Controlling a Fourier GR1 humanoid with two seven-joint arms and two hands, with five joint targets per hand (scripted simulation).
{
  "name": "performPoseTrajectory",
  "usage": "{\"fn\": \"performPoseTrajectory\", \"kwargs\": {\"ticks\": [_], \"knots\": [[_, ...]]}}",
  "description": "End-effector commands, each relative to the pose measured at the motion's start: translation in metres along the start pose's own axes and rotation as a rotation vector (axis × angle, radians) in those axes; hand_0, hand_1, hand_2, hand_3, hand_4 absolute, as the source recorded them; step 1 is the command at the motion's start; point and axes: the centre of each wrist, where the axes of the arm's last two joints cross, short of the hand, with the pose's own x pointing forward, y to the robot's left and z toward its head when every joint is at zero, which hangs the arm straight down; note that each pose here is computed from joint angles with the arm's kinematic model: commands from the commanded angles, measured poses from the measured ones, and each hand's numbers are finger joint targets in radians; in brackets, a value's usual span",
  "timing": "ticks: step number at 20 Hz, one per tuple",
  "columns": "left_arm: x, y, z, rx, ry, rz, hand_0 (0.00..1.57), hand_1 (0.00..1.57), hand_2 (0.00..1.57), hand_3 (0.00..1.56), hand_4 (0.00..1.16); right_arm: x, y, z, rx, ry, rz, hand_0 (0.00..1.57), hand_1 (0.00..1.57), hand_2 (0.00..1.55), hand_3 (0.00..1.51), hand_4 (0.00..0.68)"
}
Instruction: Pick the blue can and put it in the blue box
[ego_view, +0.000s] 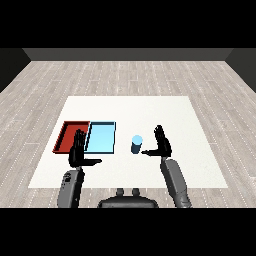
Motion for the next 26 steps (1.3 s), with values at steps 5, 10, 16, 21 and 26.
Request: {"fn": "performPoseTrajectory", "kwargs": {"ticks": [5,10,16,21,26], "knots": [[0.013,-0.007,-0.0031,0.009,-0.046,0.019,0.0,0.0,0.0,0.0,0.0,-0.008,0.017,0.013,-0.024,0.063,-0.023,0.0,0.0,0.0,0.0,0.0],[0.012,0.01,-0.0029,0.001,-0.024,0.03,0.0,0.0,0.0,0.0,0.0,-0.04,0.016,0.012,-0.005,0.069,-0.024,0.0,0.0,0.0,0.0,0.0],[0.007,0.002,0.0007,0.022,-0.039,-0.004,0.0,0.0,0.0,0.0,0.0,-0.036,0.023,-0.007,0.015,0.093,-0.044,0.0,0.0,0.0,0.0,0.0],[0.003,0.02,-0.0106,0.018,-0.036,0.01,0.0,0.0,0.0,0.0,0.0,-0.053,0.028,0.002,0.011,0.094,-0.06,0.0,0.0,0.0,0.0,0.0],[0.01,0.005,-0.0059,0.025,-0.032,0.006,0.0,0.0,0.0,0.0,0.0,-0.052,0.036,-0.013,-0.001,0.096,-0.061,0.0,0.0,0.0,0.0,0.0]]}}
